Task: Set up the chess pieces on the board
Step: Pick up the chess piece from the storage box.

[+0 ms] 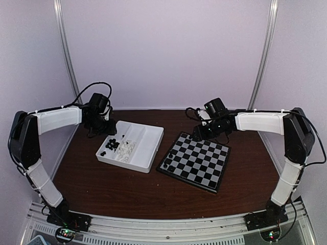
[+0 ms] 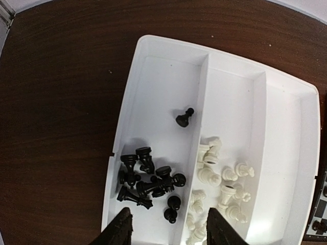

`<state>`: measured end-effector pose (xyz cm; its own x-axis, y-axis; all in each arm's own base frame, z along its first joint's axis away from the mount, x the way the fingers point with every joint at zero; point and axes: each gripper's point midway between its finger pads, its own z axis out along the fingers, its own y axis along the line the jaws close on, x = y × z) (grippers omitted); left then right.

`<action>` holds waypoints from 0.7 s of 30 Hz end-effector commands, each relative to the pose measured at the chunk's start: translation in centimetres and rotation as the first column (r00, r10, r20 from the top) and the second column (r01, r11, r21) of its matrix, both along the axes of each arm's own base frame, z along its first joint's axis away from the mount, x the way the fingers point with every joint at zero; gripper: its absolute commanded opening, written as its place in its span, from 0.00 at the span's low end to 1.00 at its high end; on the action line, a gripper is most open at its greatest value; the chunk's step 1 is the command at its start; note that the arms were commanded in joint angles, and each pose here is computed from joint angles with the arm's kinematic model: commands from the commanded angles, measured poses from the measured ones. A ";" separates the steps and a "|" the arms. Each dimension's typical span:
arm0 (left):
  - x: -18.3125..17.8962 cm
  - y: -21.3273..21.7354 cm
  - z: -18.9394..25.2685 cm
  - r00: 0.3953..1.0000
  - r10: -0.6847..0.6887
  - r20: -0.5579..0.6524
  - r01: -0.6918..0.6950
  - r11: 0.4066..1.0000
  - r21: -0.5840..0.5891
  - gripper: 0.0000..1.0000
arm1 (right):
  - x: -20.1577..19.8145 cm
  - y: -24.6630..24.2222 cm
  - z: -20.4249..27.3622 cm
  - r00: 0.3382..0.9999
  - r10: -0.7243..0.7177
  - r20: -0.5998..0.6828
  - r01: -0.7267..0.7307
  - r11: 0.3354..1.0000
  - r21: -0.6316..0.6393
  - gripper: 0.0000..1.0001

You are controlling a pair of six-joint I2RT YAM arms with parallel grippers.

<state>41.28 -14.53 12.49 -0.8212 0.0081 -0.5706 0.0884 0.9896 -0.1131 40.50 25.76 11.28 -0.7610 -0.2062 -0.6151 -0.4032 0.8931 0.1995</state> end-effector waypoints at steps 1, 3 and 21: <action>2.1 0.4 -0.5 0.999 -0.003 -0.036 0.004 1.000 0.015 0.49 | 0.2 0.8 2.5 0.999 0.010 0.040 -0.013 0.997 0.076 0.52; 3.2 0.5 -1.2 0.998 -0.003 -0.069 0.006 0.999 0.037 0.46 | 0.2 1.0 2.8 0.999 0.019 0.039 -0.022 0.996 0.084 0.52; 7.7 -1.3 -5.7 0.974 -0.115 -0.193 0.132 0.988 0.078 0.39 | 1.7 2.8 4.0 0.998 0.062 0.021 -0.064 0.993 0.102 0.52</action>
<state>48.55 -15.39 7.27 -0.8981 0.1262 -0.4213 0.1561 0.9871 -0.0369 41.81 28.19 15.44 -0.7246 -0.1875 -0.6631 -0.4615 0.8467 0.2648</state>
